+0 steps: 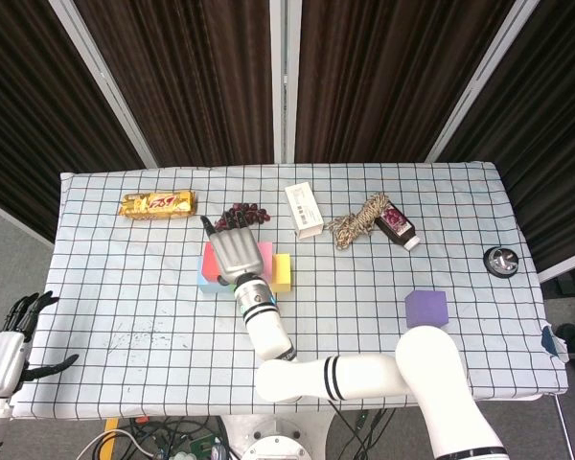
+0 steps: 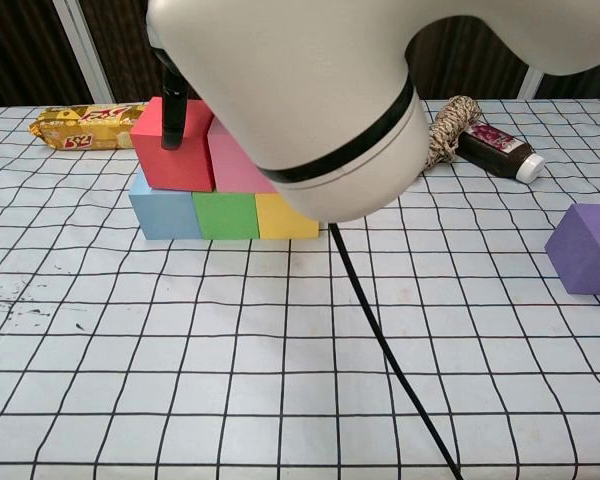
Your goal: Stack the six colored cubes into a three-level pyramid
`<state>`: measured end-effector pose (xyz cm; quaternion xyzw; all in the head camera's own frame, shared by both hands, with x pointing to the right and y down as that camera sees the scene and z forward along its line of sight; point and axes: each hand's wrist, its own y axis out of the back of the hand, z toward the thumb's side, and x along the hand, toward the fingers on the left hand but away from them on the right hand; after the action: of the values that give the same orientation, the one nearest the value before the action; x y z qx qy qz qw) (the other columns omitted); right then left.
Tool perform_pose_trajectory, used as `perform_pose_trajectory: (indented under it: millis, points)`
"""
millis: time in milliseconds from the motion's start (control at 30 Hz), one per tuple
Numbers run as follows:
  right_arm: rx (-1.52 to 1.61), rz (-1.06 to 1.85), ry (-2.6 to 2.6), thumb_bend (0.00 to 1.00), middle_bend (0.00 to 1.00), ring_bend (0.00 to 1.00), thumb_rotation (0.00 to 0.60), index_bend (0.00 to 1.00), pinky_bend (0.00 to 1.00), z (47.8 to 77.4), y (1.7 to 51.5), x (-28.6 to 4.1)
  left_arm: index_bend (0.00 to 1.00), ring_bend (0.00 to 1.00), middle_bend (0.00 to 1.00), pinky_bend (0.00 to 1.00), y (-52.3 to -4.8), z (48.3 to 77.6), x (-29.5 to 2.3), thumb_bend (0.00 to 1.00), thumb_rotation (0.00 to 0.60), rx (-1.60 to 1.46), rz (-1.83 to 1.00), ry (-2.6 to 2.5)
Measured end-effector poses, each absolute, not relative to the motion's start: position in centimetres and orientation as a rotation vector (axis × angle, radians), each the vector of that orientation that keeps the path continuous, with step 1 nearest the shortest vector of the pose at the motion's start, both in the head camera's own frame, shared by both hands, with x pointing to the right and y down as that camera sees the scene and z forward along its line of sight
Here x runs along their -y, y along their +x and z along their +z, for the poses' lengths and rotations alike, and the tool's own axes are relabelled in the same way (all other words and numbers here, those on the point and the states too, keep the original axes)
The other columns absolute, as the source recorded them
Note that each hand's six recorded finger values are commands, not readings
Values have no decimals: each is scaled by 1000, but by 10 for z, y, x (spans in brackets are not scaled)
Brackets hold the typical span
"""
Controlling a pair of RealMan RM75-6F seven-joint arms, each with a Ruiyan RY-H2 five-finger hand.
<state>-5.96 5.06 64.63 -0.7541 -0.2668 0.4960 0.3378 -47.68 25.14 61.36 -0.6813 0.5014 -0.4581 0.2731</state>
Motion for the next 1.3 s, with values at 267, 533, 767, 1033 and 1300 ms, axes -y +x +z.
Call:
perform_pose_trajectory:
  millis: [267,533,767,1033,1300]
  points:
    - [732,1253,-1986,160,407,47,600,0,0,640,-60,-45,49,46,148,16,-471,613,-251,0,600,-1329,-1218,-1844]
    - [685,1246,-2010,162,429,56,600,0,0,638,-58,-39,49,47,148,20,-461,613,-248,0,600,-1236,-1212,-1879]
    - [644,1260,-2041,163,438,56,600,0,0,635,-59,-33,49,47,148,20,-452,615,-246,0,600,-1172,-1210,-1869]
    - [618,1276,-2039,174,444,57,600,0,0,638,-59,-35,49,46,148,20,-448,617,-246,0,600,-1170,-1199,-1884]
    - [606,1281,-2035,175,449,57,600,0,0,639,-58,-35,49,47,148,20,-448,617,-247,0,600,-1171,-1194,-1885]
